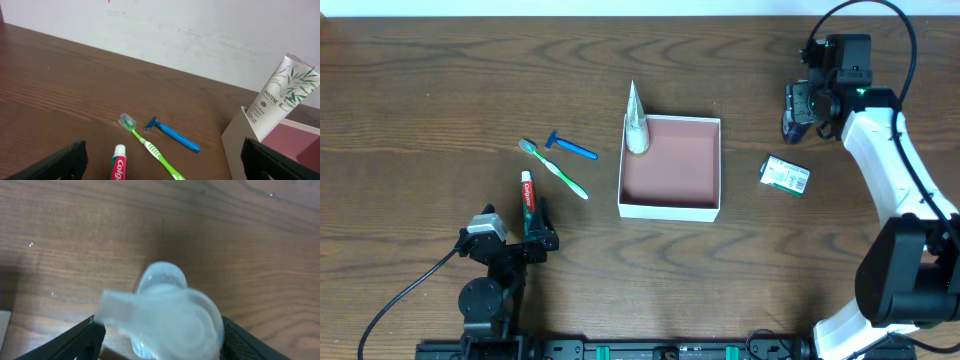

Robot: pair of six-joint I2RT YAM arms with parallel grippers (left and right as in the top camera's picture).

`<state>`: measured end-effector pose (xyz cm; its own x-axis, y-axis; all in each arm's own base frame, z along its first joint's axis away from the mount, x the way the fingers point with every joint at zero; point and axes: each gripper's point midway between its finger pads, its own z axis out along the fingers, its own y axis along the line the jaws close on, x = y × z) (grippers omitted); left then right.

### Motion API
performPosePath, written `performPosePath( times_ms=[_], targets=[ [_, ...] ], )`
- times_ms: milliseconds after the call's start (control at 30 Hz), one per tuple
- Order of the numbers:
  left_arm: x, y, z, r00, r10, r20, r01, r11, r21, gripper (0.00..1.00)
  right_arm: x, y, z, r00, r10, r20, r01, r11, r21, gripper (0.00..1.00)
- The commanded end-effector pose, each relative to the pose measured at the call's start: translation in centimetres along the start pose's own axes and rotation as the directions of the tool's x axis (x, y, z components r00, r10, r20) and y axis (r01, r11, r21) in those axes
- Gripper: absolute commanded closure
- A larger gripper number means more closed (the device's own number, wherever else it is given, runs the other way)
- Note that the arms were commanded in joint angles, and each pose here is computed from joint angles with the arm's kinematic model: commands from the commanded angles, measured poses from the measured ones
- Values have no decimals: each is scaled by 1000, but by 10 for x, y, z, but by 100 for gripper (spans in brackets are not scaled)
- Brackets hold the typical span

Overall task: Pack container
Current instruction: 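Move the right gripper to the blue soap pump bottle and grasp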

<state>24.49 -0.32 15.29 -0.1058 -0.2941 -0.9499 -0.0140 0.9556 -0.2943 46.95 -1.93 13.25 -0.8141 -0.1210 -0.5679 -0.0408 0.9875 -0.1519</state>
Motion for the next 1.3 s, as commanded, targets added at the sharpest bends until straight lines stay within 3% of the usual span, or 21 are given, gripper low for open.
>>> performPosePath(
  times_ms=[0,367,1000,1267],
  targets=[
    [15,4,1,999,11,-46,-12,1000,-8,2,-2,3,8,1000,-23,10,24,1000,-20,31],
    [15,4,1,999,11,-46,-12,1000,-8,2,-9,-2,18,999,-10,40,10,1000,-13,41],
    [15,4,1,999,11,-46,-12,1000,-8,2,-14,-1,22,998,15,58,-15,1000,-13,79],
    [15,4,1,999,11,-46,-12,1000,-8,2,-22,2,11,995,38,90,-34,999,-40,81]
  ],
)
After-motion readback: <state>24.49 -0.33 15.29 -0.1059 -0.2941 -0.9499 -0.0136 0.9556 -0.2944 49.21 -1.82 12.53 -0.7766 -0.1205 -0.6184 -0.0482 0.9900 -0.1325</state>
